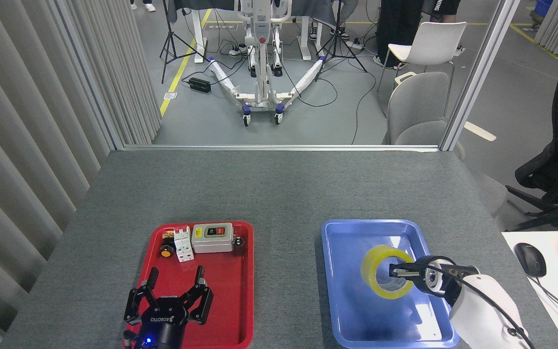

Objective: Place and move tape with both arms
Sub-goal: 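Carry the tape with the right gripper into the blue tray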

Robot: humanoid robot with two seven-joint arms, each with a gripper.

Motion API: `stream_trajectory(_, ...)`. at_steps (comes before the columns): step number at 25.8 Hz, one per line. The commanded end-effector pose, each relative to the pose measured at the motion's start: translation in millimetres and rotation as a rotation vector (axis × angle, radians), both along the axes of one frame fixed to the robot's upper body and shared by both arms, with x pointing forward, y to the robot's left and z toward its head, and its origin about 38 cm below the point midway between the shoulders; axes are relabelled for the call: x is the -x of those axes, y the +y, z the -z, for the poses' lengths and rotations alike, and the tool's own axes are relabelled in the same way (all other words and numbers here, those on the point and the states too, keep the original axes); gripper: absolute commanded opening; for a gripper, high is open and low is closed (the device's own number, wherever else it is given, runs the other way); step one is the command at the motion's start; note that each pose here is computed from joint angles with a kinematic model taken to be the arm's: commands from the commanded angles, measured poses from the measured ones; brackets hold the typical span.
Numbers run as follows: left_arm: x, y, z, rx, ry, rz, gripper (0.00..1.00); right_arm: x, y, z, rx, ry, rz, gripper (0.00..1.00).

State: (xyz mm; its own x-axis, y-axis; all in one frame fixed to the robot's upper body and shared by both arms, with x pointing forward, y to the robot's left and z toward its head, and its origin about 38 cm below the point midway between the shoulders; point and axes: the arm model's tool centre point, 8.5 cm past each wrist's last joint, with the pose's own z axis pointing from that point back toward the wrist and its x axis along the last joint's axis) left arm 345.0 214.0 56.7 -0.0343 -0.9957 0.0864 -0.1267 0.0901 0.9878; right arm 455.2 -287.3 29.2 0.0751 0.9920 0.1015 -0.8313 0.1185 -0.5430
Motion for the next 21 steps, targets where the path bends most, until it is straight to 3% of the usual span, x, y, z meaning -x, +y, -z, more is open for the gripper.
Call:
stream_trajectory(1,-0.5,7.8,-0.6,-0.028,-0.004,0.007,1.0,0.7,14.5,8.8,-0.02,0.088,0.022,0.28)
stream_trajectory(8,-3.5,9.8,-4.0,-0.036,-0.014,0.008,1.0,-12.1,11.7,-6.9,-0.031,0.066,0.028,0.3)
stream_trajectory(12,-3.1,9.1,-6.2,-0.034,-0.022,0.008,1.0,-13.3,8.2,-5.6,-0.019,0.061,0.045,0.45)
stream_trajectory(21,-10.0,9.5,-14.4,-0.035,-0.047,0.008,1.0,-12.9,5.7,-4.9,-0.008,0.059,0.055,0.48)
